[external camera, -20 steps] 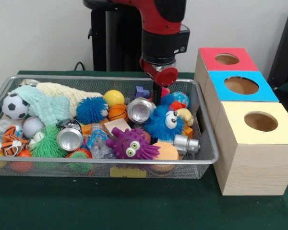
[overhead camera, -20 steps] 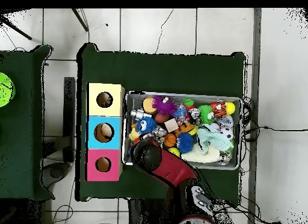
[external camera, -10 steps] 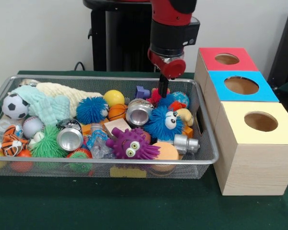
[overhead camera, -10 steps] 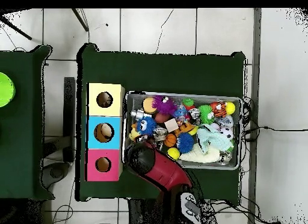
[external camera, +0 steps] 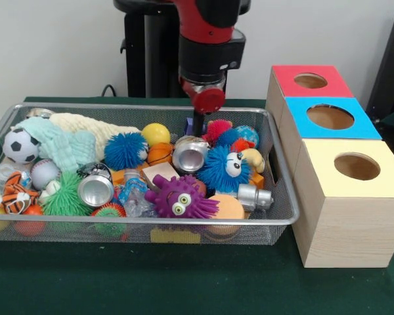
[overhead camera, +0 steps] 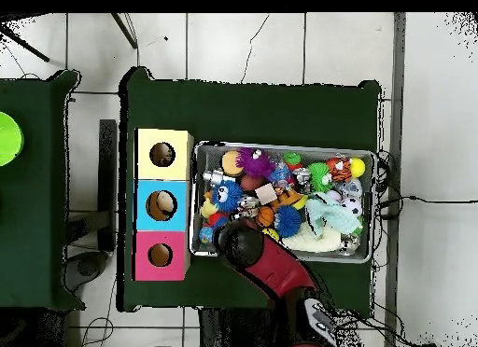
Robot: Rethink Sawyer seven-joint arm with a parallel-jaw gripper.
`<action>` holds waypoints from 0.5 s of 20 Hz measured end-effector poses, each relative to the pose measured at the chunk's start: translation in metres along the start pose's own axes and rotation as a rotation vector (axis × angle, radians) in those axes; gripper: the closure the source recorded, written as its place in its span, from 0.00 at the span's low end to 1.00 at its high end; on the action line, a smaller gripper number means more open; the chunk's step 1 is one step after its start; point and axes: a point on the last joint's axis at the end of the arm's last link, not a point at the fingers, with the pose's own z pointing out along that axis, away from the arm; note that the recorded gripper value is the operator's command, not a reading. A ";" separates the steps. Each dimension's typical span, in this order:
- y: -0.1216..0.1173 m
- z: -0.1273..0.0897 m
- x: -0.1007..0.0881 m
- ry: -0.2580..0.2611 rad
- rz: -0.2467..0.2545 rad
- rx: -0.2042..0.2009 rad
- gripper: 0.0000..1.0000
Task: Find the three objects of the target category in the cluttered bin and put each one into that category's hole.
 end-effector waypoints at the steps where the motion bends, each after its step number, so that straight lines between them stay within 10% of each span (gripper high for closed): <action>1: -0.002 0.004 -0.004 -0.001 0.008 0.001 1.00; 10: -0.003 0.039 -0.027 -0.040 0.064 -0.053 1.00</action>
